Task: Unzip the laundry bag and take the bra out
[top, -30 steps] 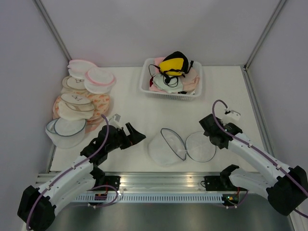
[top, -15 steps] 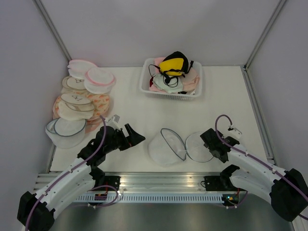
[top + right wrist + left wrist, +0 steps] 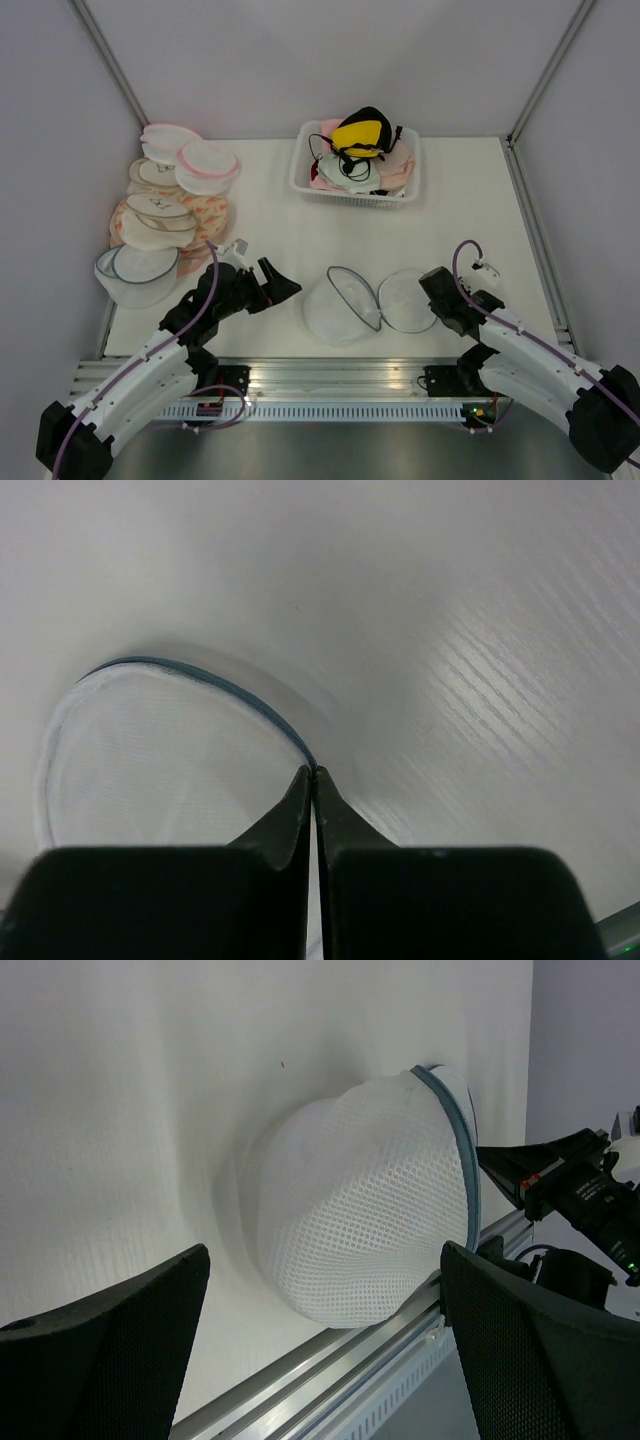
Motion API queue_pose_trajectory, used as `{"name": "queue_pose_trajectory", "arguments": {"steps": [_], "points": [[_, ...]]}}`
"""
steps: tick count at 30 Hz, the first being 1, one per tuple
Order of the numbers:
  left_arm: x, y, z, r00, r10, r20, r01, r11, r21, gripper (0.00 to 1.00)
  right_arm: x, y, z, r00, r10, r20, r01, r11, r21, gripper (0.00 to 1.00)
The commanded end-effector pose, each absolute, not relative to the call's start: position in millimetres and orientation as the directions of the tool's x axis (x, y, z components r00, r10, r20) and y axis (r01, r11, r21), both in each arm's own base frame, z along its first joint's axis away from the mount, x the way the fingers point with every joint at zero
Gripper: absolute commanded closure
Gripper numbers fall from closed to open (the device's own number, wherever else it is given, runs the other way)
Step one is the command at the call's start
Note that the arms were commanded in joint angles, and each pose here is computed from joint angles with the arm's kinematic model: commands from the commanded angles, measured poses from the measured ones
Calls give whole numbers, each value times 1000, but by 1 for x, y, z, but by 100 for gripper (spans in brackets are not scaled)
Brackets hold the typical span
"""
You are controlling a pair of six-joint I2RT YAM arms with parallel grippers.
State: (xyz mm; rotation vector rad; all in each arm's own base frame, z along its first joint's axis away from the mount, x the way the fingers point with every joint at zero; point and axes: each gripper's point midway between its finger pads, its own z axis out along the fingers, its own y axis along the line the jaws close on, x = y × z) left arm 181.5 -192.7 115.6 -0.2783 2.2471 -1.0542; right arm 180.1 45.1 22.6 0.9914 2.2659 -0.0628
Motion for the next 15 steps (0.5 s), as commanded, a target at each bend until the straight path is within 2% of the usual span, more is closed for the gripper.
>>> {"name": "queue_pose_trajectory", "arguments": {"steps": [1, 5, 7, 10, 15], "points": [[182, -194, 121, -778, -446, -442, 64, 645, -762, 0, 193, 52, 47, -484, 620, -617, 607, 746, 274, 99], [181, -191, 126, -774, -444, -452, 66, 653, -755, 0, 209, 50, 116, -416, 585, -696, 522, 781, 344, 100], [182, -189, 134, -763, -448, -467, 74, 656, -751, 0, 222, 60, 154, -442, 495, -748, 399, 855, 330, 100], [182, -185, 149, -740, -457, -493, 91, 659, -747, 0, 239, 96, 178, -561, 335, -757, 198, 942, 271, 100], [178, -177, 168, -710, -477, -518, 108, 652, -750, 0, 251, 170, 200, -566, 195, -801, -46, 963, 267, 99]]}}
